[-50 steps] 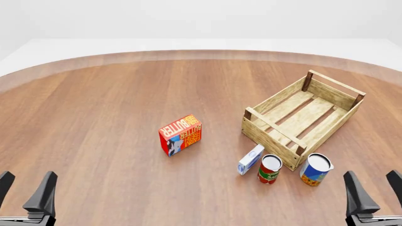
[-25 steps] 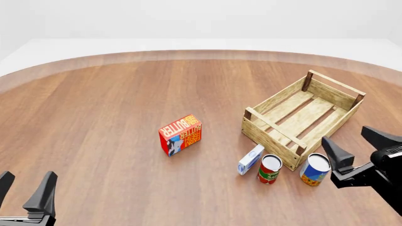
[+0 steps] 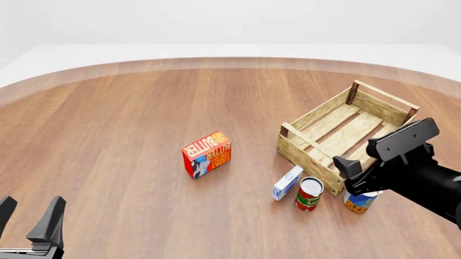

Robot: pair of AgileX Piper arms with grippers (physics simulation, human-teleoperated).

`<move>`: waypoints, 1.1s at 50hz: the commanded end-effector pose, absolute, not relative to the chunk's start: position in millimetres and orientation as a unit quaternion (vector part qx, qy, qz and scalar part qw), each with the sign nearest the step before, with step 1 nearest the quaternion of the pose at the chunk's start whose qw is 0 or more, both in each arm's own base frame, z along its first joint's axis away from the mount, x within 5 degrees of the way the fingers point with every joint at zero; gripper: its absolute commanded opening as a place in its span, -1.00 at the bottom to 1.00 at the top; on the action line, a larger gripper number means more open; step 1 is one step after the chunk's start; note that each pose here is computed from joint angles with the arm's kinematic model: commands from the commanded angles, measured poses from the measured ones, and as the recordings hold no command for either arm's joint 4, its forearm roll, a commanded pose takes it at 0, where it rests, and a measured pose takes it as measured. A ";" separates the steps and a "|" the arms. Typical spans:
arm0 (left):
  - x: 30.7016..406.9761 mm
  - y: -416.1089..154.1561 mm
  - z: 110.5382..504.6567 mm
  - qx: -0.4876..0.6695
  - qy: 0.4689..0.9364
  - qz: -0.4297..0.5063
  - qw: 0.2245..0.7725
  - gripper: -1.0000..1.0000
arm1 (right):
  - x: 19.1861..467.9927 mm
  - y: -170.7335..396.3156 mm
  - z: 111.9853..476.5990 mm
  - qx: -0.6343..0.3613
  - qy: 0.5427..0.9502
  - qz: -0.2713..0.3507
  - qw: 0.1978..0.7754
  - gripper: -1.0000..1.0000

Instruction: Pick up the tomato sauce, and put it in the wooden tray.

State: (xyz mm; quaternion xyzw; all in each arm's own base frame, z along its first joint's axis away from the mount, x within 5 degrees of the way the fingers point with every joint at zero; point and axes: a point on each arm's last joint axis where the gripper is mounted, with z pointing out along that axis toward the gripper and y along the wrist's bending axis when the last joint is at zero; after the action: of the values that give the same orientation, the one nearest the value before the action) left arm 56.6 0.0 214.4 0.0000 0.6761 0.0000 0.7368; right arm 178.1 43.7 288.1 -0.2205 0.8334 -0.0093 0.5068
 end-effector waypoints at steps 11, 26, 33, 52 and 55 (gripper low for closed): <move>56.6 0.0 214.4 0.000 0.676 0.000 0.737 1.00 | 191.6 60.4 243.3 -0.250 0.870 0.011 0.426 1.00; 56.6 0.0 214.4 0.000 0.676 0.000 0.737 1.00 | 205.6 59.9 221.9 -0.237 0.878 0.008 0.416 1.00; 56.6 0.0 214.4 0.000 0.676 0.000 0.737 1.00 | 208.6 62.1 215.3 -0.240 0.879 0.010 0.412 1.00; 56.6 0.0 214.4 0.000 0.676 0.000 0.737 1.00 | 215.5 64.9 197.5 -0.236 0.885 0.013 0.402 1.00; 56.6 0.0 214.4 0.000 0.676 0.000 0.737 1.00 | 216.9 66.3 195.7 -0.234 0.886 0.016 0.401 1.00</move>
State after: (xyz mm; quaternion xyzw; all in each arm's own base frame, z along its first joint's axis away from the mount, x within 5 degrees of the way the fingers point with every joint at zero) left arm 56.6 0.0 214.4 0.0000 0.6761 0.0000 0.7368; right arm 213.0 65.9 202.6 -0.2367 0.8834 0.0155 0.4042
